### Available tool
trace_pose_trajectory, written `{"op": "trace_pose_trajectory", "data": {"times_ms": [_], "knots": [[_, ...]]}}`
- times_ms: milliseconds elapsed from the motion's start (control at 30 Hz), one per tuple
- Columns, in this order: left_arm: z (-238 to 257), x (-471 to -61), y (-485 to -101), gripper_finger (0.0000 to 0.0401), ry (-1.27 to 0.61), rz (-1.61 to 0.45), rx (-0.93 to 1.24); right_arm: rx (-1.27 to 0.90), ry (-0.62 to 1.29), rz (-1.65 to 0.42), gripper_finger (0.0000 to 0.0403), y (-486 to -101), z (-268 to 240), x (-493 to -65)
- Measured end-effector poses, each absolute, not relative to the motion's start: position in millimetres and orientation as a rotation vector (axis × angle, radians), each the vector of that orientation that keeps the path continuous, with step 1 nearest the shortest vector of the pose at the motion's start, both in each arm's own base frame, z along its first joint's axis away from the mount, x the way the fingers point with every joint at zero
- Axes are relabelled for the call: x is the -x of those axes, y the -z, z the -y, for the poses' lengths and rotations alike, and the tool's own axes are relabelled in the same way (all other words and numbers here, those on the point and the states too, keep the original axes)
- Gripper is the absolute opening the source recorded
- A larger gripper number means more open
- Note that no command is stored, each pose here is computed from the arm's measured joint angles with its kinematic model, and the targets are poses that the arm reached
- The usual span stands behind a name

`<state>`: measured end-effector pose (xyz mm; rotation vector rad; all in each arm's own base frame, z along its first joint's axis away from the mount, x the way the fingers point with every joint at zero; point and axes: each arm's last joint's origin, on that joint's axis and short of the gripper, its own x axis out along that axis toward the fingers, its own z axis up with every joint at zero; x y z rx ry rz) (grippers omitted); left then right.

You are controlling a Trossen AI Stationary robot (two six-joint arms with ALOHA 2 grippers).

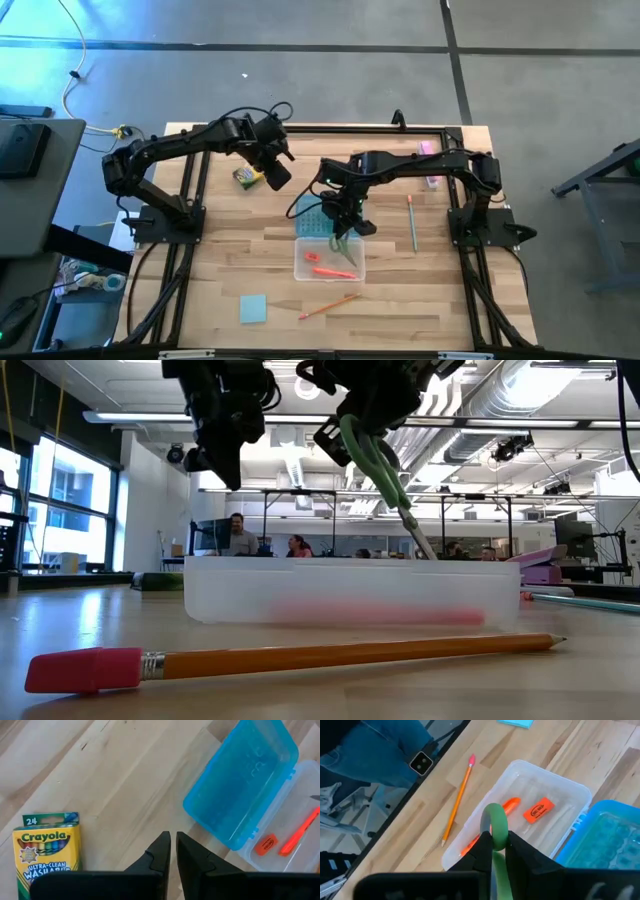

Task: Pack school essentials
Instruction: Put the green scissors into the blue supply box, then put the blue pencil into the blue supply box

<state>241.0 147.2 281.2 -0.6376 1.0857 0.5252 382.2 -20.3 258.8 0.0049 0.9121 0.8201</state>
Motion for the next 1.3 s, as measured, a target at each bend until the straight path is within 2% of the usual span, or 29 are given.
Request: {"op": "trace_pose_trajectory", "data": {"times_ms": [333,467,1000,1300], "knots": [[-143,-244,-281,0.0021,-0.515,-1.094,0.614,-0.004,-0.781,-0.906,0.0114,-259,14,-387],[-143,-243,-281,0.0021,-0.513,-1.102,0.576,-0.004,-0.789,-0.867,0.0137,-261,5,-392],[-150,-240,-281,0.0021,-0.538,-1.112,0.523,-0.055,-0.625,-0.859,0.0167,-265,1,-402],[-150,-238,-281,0.0029,-0.517,-1.121,0.519,-0.333,-0.418,-0.982,0.0167,-268,17,-394]]}}
